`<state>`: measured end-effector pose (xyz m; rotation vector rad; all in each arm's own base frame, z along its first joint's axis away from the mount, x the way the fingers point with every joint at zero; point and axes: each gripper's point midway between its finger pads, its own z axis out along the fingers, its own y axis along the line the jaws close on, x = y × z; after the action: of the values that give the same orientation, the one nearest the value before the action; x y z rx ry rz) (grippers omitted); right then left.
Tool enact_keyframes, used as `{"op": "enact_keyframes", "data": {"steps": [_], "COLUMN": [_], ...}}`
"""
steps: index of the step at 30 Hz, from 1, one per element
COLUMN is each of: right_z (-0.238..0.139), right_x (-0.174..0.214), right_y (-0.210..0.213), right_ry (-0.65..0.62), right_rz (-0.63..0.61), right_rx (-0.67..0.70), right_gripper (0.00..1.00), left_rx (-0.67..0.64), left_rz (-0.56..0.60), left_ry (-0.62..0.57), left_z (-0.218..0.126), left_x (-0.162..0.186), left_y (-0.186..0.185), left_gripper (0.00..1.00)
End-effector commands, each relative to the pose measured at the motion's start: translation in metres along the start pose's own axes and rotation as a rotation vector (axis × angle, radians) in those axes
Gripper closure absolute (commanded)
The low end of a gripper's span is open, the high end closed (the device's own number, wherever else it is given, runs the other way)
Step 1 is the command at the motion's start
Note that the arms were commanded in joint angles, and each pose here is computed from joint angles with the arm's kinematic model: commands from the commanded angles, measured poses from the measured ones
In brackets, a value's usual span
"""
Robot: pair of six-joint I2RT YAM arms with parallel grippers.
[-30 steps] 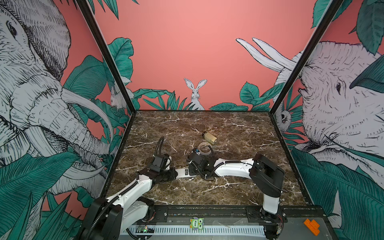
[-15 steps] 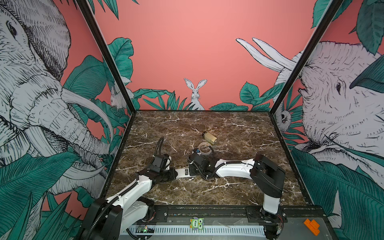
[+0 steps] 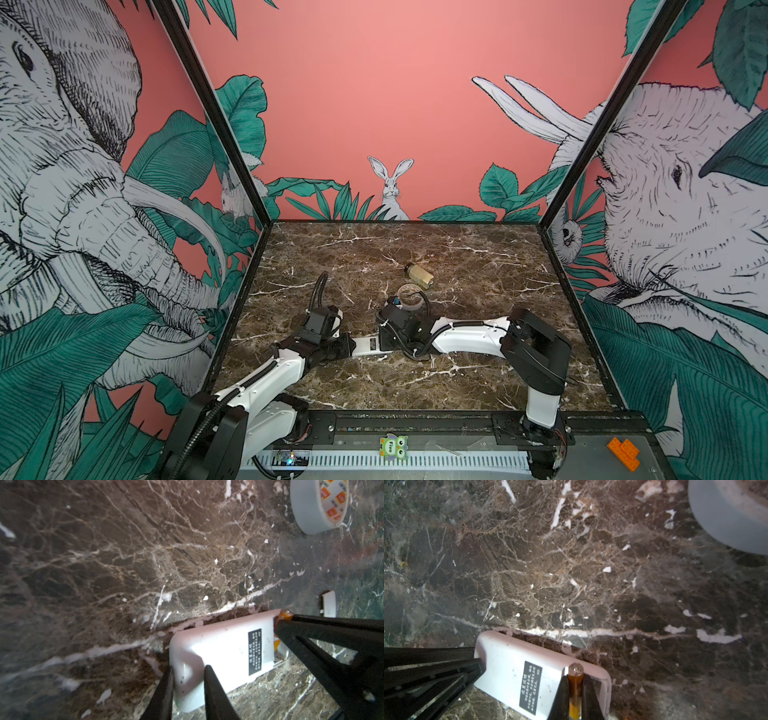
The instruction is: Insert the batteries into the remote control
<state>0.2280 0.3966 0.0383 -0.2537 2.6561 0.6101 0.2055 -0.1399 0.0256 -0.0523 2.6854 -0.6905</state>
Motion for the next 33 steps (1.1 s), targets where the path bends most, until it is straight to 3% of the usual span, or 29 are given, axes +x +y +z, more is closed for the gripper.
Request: {"op": "enact_keyframes", "data": {"steps": [1, 33], "right_z": [-0.001, -0.017], "right_x": [0.007, -0.008], "right_y": [0.006, 0.005], "right_ry": [0.024, -0.063], "right_rz": [0.080, 0.048], "right_rx": [-0.032, -0.018], "right_gripper": [1.00, 1.00], "left_rx": [0.005, 0.003], "left_rz": [-0.012, -0.017], "left_ry": [0.127, 0.133], "left_z": [0.007, 0.009], "left_x": [0.034, 0.036], "left_y": [0.006, 0.008], "left_gripper": [0.73, 0.73]}}
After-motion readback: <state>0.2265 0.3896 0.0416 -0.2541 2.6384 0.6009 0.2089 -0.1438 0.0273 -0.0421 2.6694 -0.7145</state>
